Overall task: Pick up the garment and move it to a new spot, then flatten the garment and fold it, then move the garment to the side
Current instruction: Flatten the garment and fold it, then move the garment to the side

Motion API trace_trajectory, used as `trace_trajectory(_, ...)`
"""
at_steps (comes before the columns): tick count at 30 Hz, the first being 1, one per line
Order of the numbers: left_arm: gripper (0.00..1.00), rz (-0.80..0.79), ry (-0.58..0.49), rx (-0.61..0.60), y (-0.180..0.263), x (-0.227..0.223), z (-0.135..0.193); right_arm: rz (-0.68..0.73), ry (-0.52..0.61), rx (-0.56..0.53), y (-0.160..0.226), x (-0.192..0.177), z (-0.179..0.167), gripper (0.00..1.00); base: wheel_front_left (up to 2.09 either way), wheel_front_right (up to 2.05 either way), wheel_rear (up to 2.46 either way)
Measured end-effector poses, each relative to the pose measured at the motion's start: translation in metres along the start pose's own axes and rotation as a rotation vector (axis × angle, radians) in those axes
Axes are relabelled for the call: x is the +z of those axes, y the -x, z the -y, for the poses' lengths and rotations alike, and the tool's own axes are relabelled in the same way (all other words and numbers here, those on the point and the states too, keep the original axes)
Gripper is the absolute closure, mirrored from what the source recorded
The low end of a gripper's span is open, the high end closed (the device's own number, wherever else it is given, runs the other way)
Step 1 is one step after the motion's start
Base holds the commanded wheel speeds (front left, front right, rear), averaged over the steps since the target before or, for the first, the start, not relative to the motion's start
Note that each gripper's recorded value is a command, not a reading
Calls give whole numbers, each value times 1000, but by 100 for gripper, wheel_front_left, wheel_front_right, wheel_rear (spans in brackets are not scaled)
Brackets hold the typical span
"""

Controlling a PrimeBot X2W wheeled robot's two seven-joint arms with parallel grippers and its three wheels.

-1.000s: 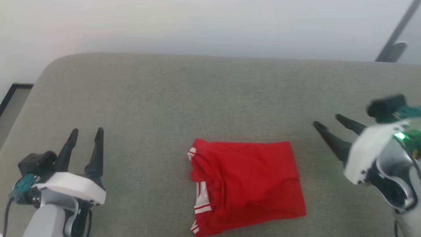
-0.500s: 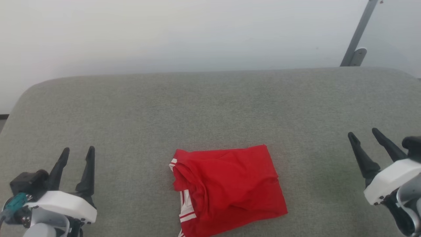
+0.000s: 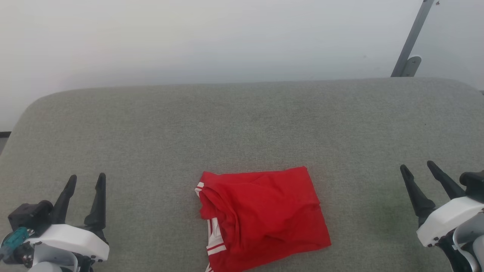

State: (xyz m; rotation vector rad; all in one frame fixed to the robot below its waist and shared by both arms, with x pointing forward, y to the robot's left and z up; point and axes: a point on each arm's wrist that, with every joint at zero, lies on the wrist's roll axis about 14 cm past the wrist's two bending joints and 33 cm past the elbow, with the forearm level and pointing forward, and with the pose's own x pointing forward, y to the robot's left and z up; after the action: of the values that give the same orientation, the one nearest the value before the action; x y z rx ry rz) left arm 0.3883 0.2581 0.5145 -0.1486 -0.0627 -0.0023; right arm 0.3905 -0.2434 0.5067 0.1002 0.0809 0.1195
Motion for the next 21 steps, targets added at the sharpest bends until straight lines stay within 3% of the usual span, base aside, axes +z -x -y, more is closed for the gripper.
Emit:
trace_trajectory(10, 0, 1, 0, 10, 4, 0, -4, -57, -21, 39, -8, -13, -13, 0, 0, 0, 0)
trace_trajectory(21, 0, -24, 15, 45, 13, -9, -12, -369, -97, 278, -28, -56, -97, 0, 0, 0, 0)
